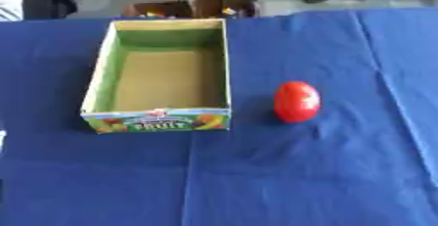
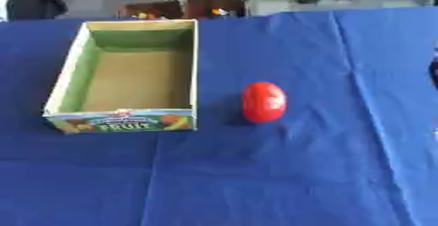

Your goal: Pick up objects on the table and place them in the box.

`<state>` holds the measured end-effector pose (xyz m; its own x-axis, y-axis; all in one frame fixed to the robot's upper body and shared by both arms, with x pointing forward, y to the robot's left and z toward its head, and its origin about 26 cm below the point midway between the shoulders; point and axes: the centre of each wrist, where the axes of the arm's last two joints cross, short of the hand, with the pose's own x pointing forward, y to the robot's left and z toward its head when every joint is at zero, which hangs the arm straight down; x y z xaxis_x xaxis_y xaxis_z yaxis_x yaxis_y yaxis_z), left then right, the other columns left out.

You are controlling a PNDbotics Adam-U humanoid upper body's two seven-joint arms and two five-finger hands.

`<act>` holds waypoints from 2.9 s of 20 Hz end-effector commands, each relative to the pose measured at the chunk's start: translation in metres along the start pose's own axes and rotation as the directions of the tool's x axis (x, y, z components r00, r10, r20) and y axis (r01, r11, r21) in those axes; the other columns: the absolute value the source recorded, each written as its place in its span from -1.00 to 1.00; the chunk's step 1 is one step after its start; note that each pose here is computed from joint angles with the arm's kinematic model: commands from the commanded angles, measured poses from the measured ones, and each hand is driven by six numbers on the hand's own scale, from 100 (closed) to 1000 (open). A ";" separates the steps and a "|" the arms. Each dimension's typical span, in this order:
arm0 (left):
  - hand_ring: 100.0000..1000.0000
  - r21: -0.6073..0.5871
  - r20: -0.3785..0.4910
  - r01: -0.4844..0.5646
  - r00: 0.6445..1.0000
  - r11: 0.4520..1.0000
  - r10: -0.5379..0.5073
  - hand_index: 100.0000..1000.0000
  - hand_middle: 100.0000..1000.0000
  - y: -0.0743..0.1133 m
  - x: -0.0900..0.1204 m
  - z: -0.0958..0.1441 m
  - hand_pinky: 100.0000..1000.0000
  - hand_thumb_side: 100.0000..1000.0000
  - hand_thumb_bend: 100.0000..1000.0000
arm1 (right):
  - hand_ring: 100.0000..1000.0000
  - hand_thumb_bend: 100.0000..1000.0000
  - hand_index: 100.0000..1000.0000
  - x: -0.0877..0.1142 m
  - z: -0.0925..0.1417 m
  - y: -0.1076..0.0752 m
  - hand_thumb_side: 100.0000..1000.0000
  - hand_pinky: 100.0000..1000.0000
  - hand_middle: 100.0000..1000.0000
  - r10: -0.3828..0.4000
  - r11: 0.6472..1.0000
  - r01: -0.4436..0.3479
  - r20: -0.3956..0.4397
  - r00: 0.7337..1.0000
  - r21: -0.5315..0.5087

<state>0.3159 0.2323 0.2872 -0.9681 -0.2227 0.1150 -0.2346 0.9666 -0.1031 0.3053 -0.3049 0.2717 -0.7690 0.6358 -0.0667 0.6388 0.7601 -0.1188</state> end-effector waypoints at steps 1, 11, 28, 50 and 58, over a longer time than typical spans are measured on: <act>0.67 0.004 0.026 0.003 1.000 1.000 -0.003 0.56 0.48 0.001 0.004 -0.006 0.46 1.00 -1.00 | 0.12 -1.00 0.59 0.002 -0.009 -0.006 0.37 -0.05 0.28 0.007 1.000 -0.007 0.038 0.999 0.004; 0.67 0.000 0.023 0.002 1.000 1.000 -0.002 0.56 0.48 0.001 0.004 -0.006 0.45 1.00 -1.00 | 0.17 -1.00 0.70 0.004 -0.028 -0.006 0.20 -0.04 0.33 0.075 0.987 -0.075 0.002 0.997 0.145; 0.67 -0.030 0.003 -0.011 1.000 0.999 0.011 0.55 0.48 -0.002 0.004 -0.003 0.45 1.00 -1.00 | 0.47 -1.00 0.80 0.001 -0.102 0.022 1.00 0.15 0.58 0.395 0.434 -0.270 0.088 0.915 0.859; 0.67 -0.042 -0.011 -0.016 1.000 0.999 0.016 0.54 0.47 -0.004 0.004 -0.002 0.45 1.00 -1.00 | 0.71 0.29 1.00 -0.048 -0.073 0.069 0.71 0.44 0.77 0.354 -0.040 0.116 -0.095 0.931 0.992; 0.67 -0.042 -0.014 -0.017 1.000 0.999 0.017 0.54 0.47 -0.004 0.005 -0.002 0.44 1.00 -1.00 | 0.79 0.16 1.00 -0.033 -0.062 0.072 0.57 0.54 0.84 0.358 -0.056 0.212 -0.179 0.916 0.976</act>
<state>0.3158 0.2280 0.2848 -0.9663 -0.2092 0.1499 -0.2206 0.9733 -0.0639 0.3852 -0.2594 0.3139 -0.4758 0.8750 0.0889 -0.2476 -0.0363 -0.9682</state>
